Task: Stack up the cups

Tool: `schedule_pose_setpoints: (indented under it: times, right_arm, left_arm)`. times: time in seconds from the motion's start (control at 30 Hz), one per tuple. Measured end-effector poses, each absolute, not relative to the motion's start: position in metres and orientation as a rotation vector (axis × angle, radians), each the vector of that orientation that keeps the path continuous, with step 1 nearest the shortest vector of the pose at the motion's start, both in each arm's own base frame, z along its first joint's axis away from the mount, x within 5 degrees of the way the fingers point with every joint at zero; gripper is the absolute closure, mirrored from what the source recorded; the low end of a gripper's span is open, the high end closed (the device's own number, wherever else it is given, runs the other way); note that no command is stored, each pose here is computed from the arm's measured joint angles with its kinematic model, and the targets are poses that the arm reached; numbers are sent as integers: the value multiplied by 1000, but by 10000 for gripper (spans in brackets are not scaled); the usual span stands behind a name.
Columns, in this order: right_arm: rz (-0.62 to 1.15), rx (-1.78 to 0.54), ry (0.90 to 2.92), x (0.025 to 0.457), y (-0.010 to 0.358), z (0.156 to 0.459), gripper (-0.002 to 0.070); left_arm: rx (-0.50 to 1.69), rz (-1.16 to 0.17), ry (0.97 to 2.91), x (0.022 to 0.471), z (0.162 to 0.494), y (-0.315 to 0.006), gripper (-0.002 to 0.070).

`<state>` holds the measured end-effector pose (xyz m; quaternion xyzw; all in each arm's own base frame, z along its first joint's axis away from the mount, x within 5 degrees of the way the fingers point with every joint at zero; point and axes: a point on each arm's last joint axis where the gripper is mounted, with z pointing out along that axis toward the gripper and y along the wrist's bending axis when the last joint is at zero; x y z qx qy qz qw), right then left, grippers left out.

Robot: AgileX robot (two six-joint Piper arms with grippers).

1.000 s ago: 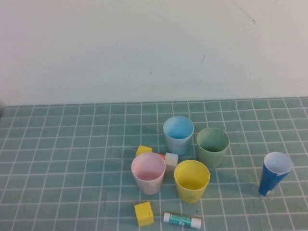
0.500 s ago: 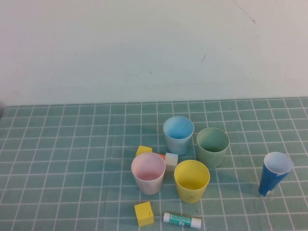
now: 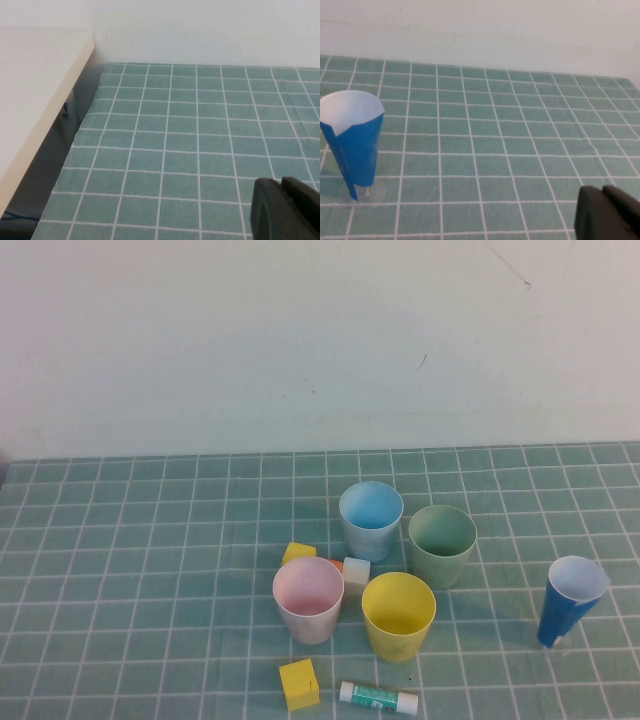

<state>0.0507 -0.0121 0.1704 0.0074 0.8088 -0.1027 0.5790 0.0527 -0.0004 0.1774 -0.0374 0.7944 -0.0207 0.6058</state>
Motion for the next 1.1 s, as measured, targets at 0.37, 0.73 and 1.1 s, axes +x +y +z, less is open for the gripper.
schedule_pose_setpoints:
  times: [0.37,0.73,1.1]
  right_arm:
    - [-240,17,1891,51,-12,170,680]
    - [-240,17,1891,51,-12,170,680]
    - [-241,17,1891,51,-12,170,680]
  left_arm:
    - [-214,-186,1732,55,184,-2,677]
    - [-880,-930,1385,56,201,-4,677]
    - [-925,-982,1356,56,201,-4,677]
